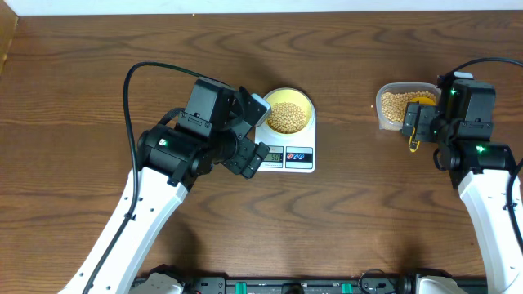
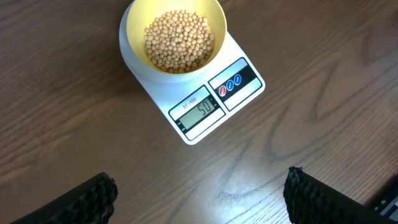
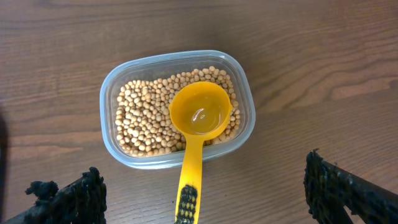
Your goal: Scoop item into bowl and weigh 50g on scale
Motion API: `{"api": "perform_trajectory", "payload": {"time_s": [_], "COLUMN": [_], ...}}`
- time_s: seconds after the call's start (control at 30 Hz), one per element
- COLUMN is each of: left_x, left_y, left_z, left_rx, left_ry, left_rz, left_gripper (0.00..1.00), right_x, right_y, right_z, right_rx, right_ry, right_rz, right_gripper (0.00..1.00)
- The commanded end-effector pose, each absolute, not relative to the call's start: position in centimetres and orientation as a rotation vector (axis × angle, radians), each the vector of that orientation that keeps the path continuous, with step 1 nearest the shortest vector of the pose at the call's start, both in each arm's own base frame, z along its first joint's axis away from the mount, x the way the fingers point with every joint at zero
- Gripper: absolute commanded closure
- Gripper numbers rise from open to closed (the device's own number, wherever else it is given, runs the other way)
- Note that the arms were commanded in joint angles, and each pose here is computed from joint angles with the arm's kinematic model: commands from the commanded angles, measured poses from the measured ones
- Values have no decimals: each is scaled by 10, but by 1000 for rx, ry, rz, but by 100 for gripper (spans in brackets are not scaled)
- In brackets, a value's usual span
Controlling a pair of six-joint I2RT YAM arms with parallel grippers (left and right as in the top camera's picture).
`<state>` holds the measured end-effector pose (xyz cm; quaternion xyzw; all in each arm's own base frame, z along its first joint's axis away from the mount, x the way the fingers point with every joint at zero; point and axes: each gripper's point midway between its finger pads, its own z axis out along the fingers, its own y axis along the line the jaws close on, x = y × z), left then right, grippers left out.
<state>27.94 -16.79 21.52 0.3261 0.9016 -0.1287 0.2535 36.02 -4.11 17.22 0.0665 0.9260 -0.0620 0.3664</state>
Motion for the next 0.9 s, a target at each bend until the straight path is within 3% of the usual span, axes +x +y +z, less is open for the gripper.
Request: {"api": "perform_trajectory", "payload": {"time_s": [0.0, 0.27, 0.87], "left_x": [280, 292, 309], "left_y": [-168, -174, -181], "left_z": [218, 210, 145], "left_rx": [897, 827, 430], "left_ry": [2431, 2459, 2779], "left_rz": [-352, -373, -435], "left_gripper": [12, 12, 12], "right_x": [359, 359, 359], "right_y": [-40, -40, -40], "right_z": [176, 176, 176], "right_rx": [150, 150, 150], "right_ry": [2371, 2371, 2371], "right_rz": [-176, -176, -176], "right_gripper": [1, 1, 1]}}
